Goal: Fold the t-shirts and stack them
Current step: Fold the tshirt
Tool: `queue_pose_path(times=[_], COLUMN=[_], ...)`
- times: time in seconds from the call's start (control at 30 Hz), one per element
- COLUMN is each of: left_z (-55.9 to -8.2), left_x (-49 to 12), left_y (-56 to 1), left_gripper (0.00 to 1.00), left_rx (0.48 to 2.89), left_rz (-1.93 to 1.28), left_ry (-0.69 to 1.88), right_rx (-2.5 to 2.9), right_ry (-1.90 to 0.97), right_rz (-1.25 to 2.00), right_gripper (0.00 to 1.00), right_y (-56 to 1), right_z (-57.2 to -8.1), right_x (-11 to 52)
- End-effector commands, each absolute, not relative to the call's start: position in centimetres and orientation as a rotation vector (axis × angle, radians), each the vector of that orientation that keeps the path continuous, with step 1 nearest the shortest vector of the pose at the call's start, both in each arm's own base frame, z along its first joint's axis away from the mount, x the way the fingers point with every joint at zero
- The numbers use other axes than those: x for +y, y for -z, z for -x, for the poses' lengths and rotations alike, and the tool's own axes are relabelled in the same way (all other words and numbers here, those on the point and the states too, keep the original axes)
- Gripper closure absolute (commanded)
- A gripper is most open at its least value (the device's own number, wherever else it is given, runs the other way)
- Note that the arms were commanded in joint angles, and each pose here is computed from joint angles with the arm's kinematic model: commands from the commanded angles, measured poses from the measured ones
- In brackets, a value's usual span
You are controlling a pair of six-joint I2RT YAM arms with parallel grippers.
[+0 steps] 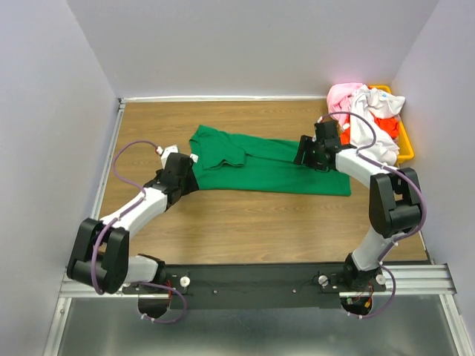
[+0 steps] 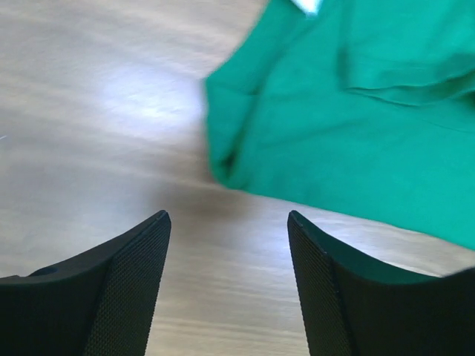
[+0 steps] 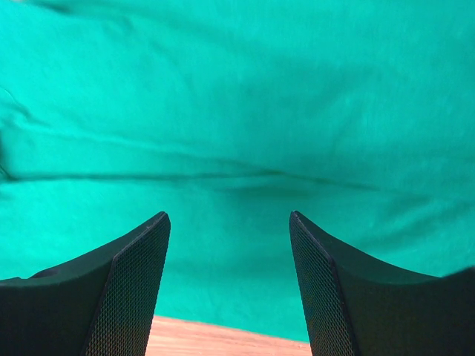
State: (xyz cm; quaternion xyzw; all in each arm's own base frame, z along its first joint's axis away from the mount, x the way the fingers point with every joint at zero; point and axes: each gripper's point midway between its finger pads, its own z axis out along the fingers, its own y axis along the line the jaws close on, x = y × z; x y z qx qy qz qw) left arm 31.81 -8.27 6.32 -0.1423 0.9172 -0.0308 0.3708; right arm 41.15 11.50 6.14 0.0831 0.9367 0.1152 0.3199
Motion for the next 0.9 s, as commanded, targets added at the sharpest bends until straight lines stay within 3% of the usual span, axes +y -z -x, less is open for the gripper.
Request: queue_pose_path(times=[0.0, 0.87], left_z=[-31.6, -33.5], left_x=[-5.8, -7.2], left_y=[-7.5, -4.3], left_gripper=[0.29, 0.43], left_rx=[2.267, 2.298], left_rz=[0.508, 0.433], left_ry=[0.046, 0.248], right_rx=[2.514, 2.555], right_ry=[-0.314, -0.261], right_rz=[-0.184, -0.196], right_gripper=[0.28, 0.28], right_y=[-5.1, -3.3], right_z=[-39.3, -38.9], right_x=[11.5, 10.8])
